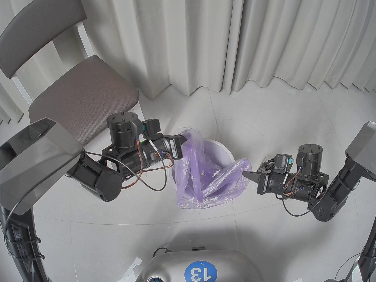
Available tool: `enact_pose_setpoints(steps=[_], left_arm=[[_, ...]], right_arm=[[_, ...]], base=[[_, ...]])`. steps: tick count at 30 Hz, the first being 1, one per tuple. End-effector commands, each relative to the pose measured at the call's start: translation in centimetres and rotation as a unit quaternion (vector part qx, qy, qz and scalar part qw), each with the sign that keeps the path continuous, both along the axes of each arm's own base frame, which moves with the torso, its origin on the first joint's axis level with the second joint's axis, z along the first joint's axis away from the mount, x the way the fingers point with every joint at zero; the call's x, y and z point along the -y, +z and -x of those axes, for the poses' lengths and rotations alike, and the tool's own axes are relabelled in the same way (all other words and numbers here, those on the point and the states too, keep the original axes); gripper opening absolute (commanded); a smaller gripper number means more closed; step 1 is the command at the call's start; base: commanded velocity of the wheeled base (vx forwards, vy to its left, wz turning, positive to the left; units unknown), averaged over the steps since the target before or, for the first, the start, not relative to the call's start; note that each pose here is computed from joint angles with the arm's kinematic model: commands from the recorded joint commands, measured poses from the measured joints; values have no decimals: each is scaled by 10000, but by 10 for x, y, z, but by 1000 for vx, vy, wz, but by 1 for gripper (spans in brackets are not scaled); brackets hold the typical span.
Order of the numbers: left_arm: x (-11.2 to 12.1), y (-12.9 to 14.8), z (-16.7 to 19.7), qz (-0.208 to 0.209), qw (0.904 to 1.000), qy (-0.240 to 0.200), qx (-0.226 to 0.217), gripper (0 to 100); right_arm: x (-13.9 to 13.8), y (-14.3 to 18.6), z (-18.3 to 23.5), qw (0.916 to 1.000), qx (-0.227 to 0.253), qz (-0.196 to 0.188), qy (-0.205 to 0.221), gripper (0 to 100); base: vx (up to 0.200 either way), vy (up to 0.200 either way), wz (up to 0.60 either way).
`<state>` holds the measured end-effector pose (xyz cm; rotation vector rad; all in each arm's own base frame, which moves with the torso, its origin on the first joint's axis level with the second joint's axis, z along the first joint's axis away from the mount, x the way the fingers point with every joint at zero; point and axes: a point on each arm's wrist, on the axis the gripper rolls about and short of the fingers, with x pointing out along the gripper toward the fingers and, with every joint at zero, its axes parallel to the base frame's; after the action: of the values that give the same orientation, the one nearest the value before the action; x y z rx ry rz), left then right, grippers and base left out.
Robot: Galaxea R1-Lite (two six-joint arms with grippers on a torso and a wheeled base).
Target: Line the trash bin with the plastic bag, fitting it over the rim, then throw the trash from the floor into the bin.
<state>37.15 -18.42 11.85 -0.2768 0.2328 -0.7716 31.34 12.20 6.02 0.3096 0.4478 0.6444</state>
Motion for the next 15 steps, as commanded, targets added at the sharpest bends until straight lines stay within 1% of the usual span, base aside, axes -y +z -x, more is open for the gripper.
enact_pose_setpoints(steps=[1,6,7,10,14,15], left_arm=[[-24,-19,-8,-57,9991,334,-243,0],[-45,-33,-5,-169,9971,576,-461,0],[-46,-34,-5,-179,9970,590,-471,0],[-47,-35,-3,-213,9967,580,-518,0],[-47,-34,-3,-224,9966,586,-527,0],[-49,-34,-4,-260,9959,609,-619,0]], right_arm=[[5,0,-5,9999,-1,7,-138,0],[12,-3,-10,9993,-217,86,-275,0],[13,-3,-11,9992,-239,93,-290,0],[15,-5,-12,9979,-500,213,-358,0],[16,-1,-13,9967,-551,313,-507,0],[18,2,-15,9945,-642,428,-711,0]], base=[[0,0,0],[0,0,0],[0,0,0],[0,0,0],[0,0,0],[0,0,0]])
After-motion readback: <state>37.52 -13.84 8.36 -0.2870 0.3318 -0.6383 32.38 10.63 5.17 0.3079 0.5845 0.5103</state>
